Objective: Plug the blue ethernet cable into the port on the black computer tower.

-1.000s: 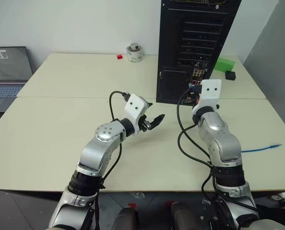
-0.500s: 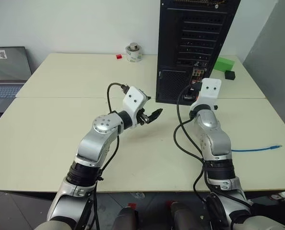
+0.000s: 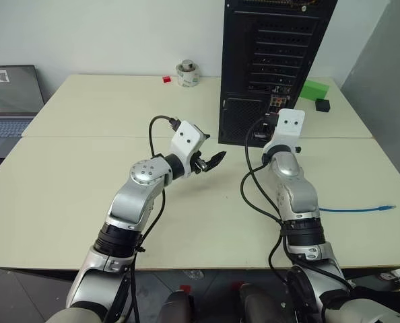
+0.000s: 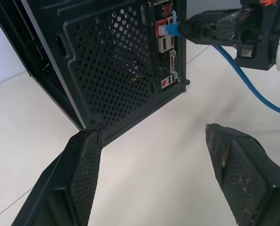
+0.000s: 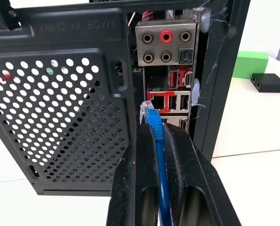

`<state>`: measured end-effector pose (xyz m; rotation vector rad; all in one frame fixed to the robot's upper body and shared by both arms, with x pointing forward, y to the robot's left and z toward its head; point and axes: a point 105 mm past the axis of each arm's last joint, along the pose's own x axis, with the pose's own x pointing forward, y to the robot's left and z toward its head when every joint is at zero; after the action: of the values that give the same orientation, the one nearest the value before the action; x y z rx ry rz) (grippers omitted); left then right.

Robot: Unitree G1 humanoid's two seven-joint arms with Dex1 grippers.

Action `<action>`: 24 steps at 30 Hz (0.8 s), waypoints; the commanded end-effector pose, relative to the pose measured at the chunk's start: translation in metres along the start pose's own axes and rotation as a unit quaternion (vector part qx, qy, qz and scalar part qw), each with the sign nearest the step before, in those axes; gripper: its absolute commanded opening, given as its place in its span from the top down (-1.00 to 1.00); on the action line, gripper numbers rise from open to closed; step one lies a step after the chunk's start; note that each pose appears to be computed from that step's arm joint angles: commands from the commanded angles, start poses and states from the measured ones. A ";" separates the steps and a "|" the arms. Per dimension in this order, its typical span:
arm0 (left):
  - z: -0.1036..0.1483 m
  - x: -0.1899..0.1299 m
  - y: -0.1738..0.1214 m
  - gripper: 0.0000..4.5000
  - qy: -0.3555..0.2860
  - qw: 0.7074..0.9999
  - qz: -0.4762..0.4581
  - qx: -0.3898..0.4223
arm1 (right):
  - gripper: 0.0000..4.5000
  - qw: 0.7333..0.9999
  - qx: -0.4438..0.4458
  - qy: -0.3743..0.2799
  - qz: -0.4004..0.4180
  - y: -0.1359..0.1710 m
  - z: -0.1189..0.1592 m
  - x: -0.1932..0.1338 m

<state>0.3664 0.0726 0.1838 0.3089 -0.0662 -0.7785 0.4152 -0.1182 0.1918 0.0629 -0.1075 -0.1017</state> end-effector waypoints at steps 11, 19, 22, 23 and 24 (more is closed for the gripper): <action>0.016 -0.001 0.008 -0.60 -0.024 0.999 0.010 0.024 | 1.00 0.999 0.014 -0.044 -0.012 -0.002 0.024 0.003; 0.014 -0.002 0.010 -0.60 -0.021 0.999 0.012 0.028 | 1.00 0.999 0.017 -0.041 0.003 0.007 0.024 0.001; 0.013 -0.002 0.010 -0.60 -0.020 0.999 0.013 0.028 | 1.00 0.999 0.015 -0.042 0.001 0.006 0.024 0.002; 0.013 -0.002 0.010 -0.60 -0.020 0.999 0.013 0.029 | 1.00 0.999 0.015 -0.043 -0.001 0.006 0.024 0.002; 0.013 -0.002 0.010 -0.60 -0.020 0.999 0.013 0.029 | 1.00 0.999 0.014 -0.045 -0.002 0.005 0.024 0.002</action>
<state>0.3693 0.0758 0.1834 0.3254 -0.0689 -0.7737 0.4161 -0.1174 0.1928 0.0953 -0.1139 -0.1121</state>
